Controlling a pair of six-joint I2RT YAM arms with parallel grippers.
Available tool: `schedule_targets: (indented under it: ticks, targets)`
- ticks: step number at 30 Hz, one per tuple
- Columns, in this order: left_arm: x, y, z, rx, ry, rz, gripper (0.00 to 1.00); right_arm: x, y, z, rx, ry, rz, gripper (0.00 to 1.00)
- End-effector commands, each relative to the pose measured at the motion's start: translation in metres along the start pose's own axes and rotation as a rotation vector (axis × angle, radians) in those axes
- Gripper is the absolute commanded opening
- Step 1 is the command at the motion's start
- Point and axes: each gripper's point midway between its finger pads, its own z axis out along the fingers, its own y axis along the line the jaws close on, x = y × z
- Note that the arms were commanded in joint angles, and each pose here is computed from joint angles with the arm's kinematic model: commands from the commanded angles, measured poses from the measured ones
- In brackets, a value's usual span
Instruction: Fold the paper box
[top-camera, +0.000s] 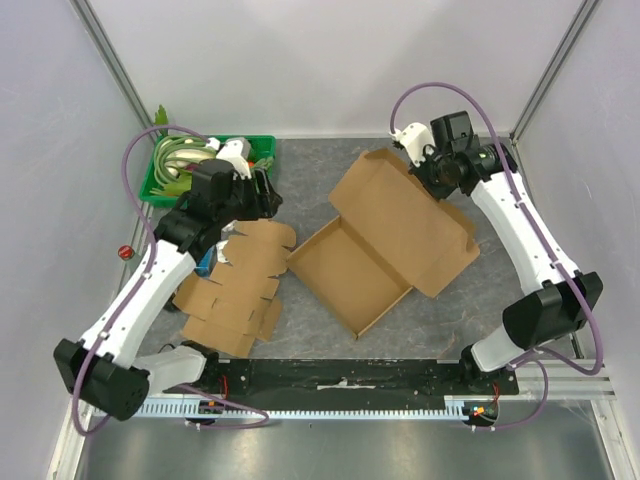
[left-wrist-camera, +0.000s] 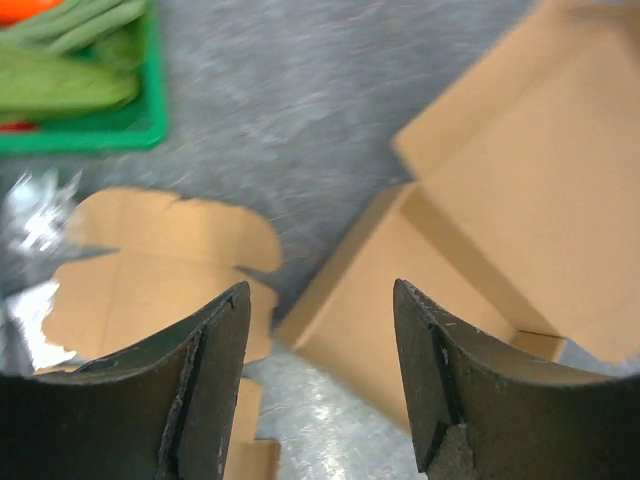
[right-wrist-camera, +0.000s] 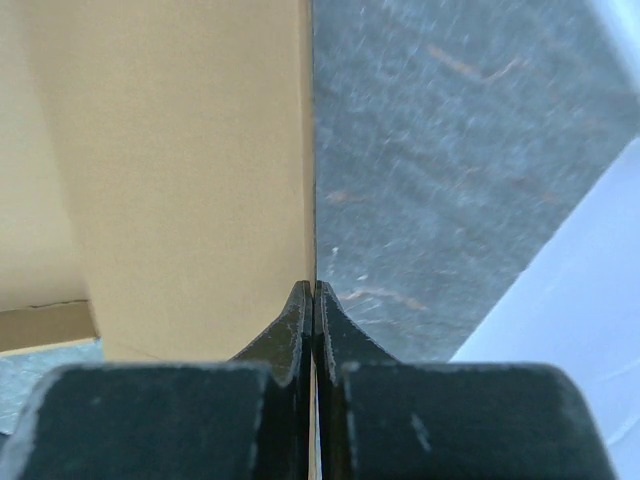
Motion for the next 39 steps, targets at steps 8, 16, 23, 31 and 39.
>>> schedule_targets:
  ticks: [8,16,23,31,39]
  targets:
    - [0.064,0.129,0.08,-0.442,0.195,-0.512,0.61,-0.042,0.003,-0.039,0.137,-0.177,-0.452,0.0]
    - [0.067,0.202,0.095,-0.759,0.142,-0.332,0.62,-0.048,0.005,-0.051,0.158,-0.227,-0.483,0.0]
    - [0.085,0.223,0.118,-0.817,0.213,-0.263,0.59,-0.049,0.002,-0.057,0.185,-0.243,-0.49,0.0]
    - [0.075,0.233,0.136,-0.841,0.222,-0.212,0.58,-0.05,0.002,-0.059,0.191,-0.254,-0.495,0.0]
    - [0.087,0.239,0.123,-0.902,0.244,-0.22,0.6,-0.051,0.003,-0.059,0.182,-0.255,-0.5,0.0]
